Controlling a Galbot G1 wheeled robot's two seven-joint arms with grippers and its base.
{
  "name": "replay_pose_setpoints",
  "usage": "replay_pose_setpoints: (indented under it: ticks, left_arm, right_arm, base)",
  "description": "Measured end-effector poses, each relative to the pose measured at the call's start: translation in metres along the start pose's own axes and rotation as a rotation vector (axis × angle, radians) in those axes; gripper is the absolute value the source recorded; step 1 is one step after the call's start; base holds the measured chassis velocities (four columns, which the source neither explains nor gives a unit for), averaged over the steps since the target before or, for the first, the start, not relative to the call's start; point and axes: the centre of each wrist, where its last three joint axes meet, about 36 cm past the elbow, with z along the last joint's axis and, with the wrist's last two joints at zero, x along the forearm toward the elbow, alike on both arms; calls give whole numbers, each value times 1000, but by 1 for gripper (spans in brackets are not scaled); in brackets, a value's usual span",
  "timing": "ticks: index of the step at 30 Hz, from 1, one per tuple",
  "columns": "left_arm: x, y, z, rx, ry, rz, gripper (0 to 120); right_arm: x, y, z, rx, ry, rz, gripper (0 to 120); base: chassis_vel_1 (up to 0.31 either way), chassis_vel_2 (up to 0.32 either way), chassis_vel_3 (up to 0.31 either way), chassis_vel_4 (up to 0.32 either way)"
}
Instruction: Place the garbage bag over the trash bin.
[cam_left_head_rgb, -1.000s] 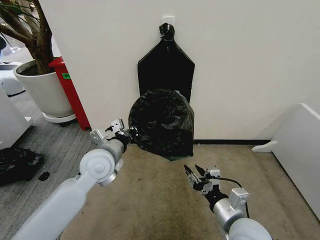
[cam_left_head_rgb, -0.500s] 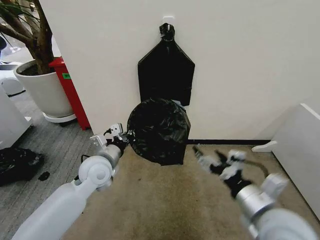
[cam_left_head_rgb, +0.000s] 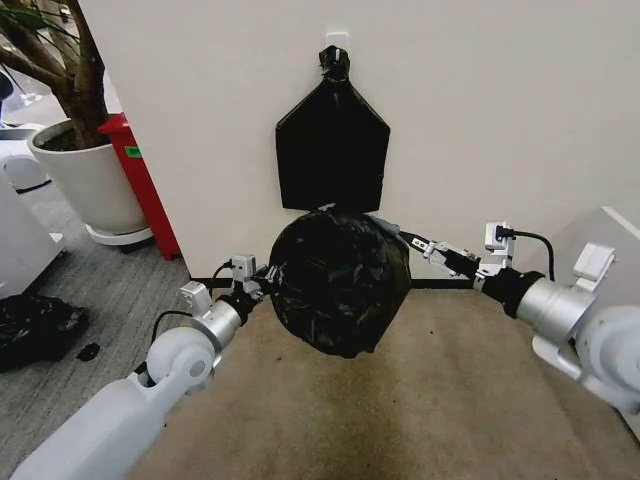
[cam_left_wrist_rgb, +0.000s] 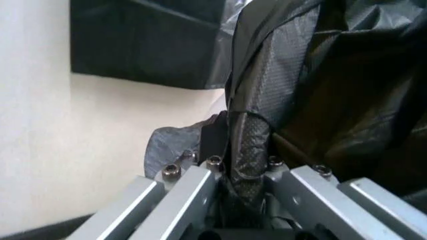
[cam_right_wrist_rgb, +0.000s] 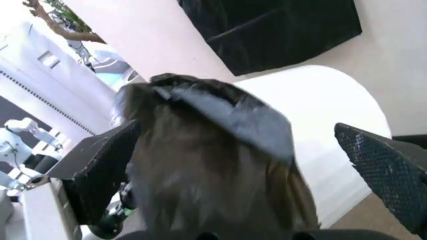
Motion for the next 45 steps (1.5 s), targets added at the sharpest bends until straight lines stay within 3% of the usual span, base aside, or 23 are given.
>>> replay_pose_setpoints:
  ticks: [23, 38, 45]
  left_arm:
    - [12, -20, -10, -13, 3, 78, 0]
    - [32, -42, -1, 24, 35, 120, 0]
    - [37, -47, 3, 39, 44, 118, 0]
  right_arm:
    - [-30, -60, 9, 53, -39, 133, 100]
    - [-70, -101, 4, 90, -22, 150, 100]
    - [-67, -98, 9, 95, -15, 143, 100]
  base:
    - [0, 0, 0, 0]
    - [0, 0, 0, 0]
    - [0, 0, 0, 0]
